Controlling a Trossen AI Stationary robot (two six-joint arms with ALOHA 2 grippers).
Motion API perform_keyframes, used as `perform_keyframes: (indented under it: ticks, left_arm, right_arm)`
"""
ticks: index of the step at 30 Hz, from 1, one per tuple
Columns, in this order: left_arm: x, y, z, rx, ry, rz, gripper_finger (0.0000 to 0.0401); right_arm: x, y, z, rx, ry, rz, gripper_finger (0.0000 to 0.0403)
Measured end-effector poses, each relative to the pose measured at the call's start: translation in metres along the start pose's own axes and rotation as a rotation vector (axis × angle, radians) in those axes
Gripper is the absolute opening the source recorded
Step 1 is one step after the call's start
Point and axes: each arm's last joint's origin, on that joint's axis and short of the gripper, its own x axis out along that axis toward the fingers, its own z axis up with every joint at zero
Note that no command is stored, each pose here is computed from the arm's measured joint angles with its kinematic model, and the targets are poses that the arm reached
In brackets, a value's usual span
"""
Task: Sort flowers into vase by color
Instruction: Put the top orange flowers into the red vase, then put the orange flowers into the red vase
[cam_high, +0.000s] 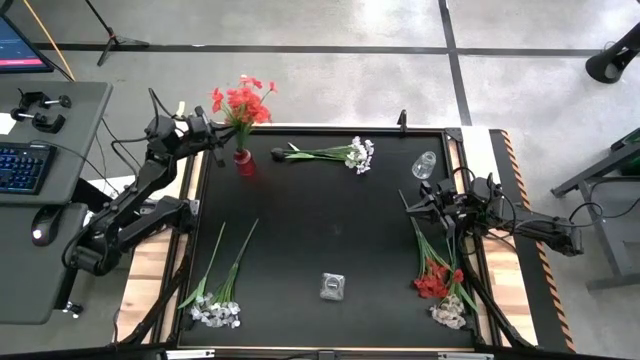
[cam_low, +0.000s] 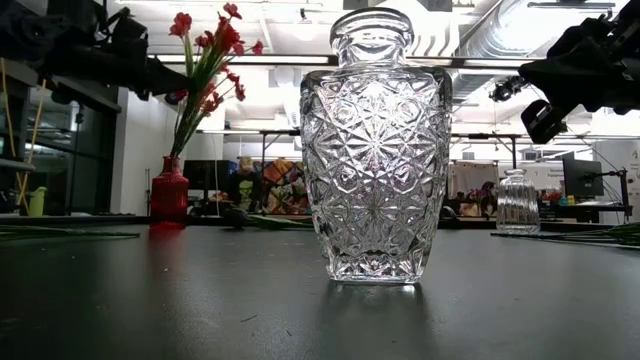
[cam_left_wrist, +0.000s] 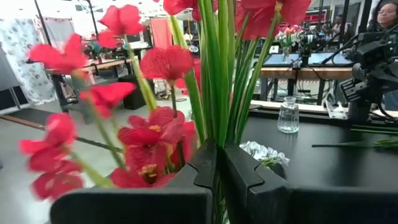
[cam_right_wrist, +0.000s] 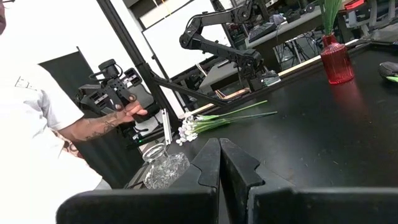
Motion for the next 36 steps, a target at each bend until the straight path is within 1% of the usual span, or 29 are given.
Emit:
perform_keyframes:
  ticks: [4,10,13,18,22,26,31,36]
  left_arm:
    - [-0.001,-0.001,0.001,-0.023,-0.005,0.001,0.0001]
    - [-0.003,-0.002,0.003,-0.021,-0.015,0.001,0.0007]
    - [-0.004,-0.004,0.002,-0.039,0.002,0.000,0.0030]
    - [-0.006,-0.005,-0.004,-0.086,0.063,0.009,0.0090]
    - [-0.006,-0.005,-0.005,-0.090,0.066,0.015,0.0138]
    - [-0.008,-0.007,-0.002,-0.108,0.054,0.017,0.0176]
    - [-0.014,-0.011,0.005,-0.114,0.009,0.020,0.0207]
    - [-0.022,-0.017,0.013,-0.129,-0.035,0.021,0.0219]
  right_arm:
    - [0.000,0.000,0.000,0.000,0.000,0.000,0.0000]
    - [0.000,0.000,0.000,0.000,0.000,0.000,0.0000]
    - [0.000,0.000,0.000,0.000,0.000,0.001,0.0000]
    - [0.000,0.000,0.000,0.000,0.000,0.001,0.0000]
    - [0.000,0.000,0.000,0.000,0.000,0.000,0.0000]
    - [0.000,0.000,0.000,0.000,0.000,0.000,0.0000]
    - [0.000,0.000,0.000,0.000,0.000,0.000,0.0000]
    - [0.000,0.000,0.000,0.000,0.000,0.000,0.0000]
